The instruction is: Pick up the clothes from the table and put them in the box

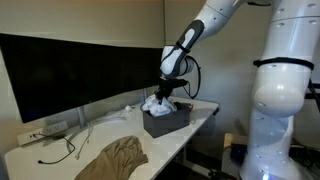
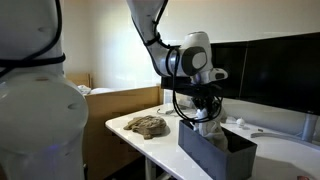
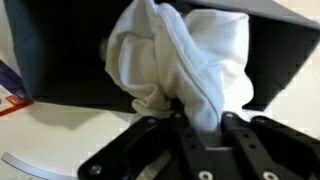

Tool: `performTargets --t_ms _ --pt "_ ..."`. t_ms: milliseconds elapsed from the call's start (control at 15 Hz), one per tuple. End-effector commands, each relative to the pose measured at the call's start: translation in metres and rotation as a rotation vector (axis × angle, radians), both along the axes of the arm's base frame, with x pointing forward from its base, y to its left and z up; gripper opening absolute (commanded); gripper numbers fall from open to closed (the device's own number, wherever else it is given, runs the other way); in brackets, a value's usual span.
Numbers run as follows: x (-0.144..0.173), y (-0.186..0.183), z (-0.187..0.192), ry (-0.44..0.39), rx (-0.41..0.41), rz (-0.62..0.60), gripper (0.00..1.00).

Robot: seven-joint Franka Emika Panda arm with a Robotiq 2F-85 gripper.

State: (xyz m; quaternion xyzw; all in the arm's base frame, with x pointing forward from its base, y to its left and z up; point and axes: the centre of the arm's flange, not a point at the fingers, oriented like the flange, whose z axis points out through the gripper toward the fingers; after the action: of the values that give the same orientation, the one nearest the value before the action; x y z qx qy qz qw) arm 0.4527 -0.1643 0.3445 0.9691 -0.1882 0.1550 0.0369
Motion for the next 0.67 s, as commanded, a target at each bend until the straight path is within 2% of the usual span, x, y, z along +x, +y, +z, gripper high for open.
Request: performTargets --t_ms 0,200,267,467,533,600 --pt "-0.002 0.021 0.016 -0.027 0.026 0.062 0.13" --pt "-0.004 0.014 0.002 0.002 0.029 0.049 0.13" --pt "0.014 0.027 -0.005 0.02 0.027 0.032 0.13" --pt "0.003 0.012 -0.022 0.053 0.04 0.013 0.13" --pt "0.0 0.009 -0.027 0.063 0.038 0.004 0.23" --pt "-0.004 0.004 -0.029 0.069 0.041 -0.006 0.51"
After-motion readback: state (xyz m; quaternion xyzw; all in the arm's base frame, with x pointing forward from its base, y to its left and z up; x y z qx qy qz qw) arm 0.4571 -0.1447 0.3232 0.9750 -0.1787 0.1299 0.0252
